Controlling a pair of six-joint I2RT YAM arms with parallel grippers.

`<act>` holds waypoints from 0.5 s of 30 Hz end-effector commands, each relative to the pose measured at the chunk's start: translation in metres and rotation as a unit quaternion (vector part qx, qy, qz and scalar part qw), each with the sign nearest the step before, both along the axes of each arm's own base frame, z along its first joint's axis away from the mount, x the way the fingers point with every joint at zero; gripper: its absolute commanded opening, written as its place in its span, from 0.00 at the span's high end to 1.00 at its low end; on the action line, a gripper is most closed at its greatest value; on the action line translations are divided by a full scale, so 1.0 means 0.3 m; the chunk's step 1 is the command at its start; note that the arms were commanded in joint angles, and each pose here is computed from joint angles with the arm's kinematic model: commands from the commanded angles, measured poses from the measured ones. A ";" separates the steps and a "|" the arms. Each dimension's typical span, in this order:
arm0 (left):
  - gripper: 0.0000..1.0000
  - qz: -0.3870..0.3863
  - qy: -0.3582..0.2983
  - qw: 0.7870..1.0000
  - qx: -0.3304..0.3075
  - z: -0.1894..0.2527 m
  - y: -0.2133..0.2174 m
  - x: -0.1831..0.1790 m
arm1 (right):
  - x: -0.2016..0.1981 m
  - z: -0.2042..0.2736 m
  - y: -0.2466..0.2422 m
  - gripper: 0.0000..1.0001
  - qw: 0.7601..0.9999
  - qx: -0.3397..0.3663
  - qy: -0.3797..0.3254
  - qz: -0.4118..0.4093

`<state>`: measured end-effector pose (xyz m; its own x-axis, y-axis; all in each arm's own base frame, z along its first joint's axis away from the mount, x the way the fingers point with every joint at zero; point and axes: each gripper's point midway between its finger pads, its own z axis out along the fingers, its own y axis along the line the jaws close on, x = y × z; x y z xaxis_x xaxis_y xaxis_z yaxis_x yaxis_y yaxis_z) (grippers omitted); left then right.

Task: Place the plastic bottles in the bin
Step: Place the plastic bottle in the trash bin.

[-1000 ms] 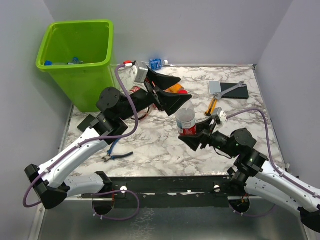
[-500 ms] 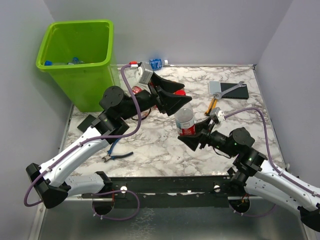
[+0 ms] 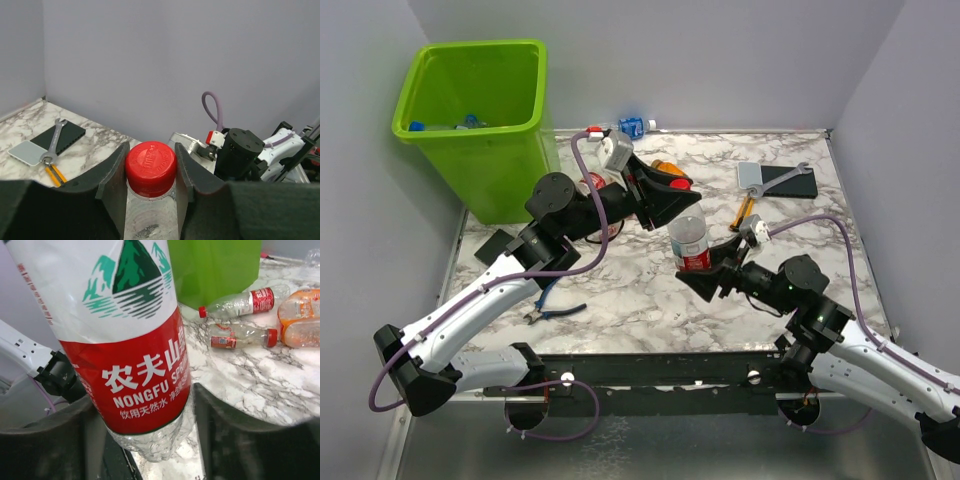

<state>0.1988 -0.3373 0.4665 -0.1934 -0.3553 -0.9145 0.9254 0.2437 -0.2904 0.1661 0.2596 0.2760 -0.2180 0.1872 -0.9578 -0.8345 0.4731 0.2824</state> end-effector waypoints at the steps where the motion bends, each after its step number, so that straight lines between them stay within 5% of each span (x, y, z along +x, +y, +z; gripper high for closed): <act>1: 0.91 0.026 -0.002 1.000 0.000 0.006 0.020 0.018 | 0.001 0.052 -0.007 0.25 1.000 0.006 -0.001 -0.006; 3: 1.00 0.047 -0.007 0.999 -0.006 0.025 0.037 0.034 | -0.002 0.067 -0.006 0.02 1.000 0.008 0.013 -0.005; 9: 1.00 0.190 -0.049 0.980 -0.025 0.141 0.163 0.143 | -0.022 0.151 -0.017 0.00 0.999 0.012 0.051 -0.005; 12: 1.00 0.312 -0.092 0.945 -0.025 0.247 0.287 0.224 | -0.024 0.212 -0.048 0.00 0.997 0.020 0.065 -0.023; 15: 1.00 0.456 -0.126 0.881 -0.016 0.365 0.456 0.300 | -0.009 0.287 -0.139 0.00 0.993 0.060 0.055 -0.084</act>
<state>0.2495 -0.2919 0.5106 0.0671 -0.4049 -0.9119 0.7775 0.5939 -0.2066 0.1626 0.2480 0.3433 -0.2819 0.2526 -0.9256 -0.7879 0.4896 0.3736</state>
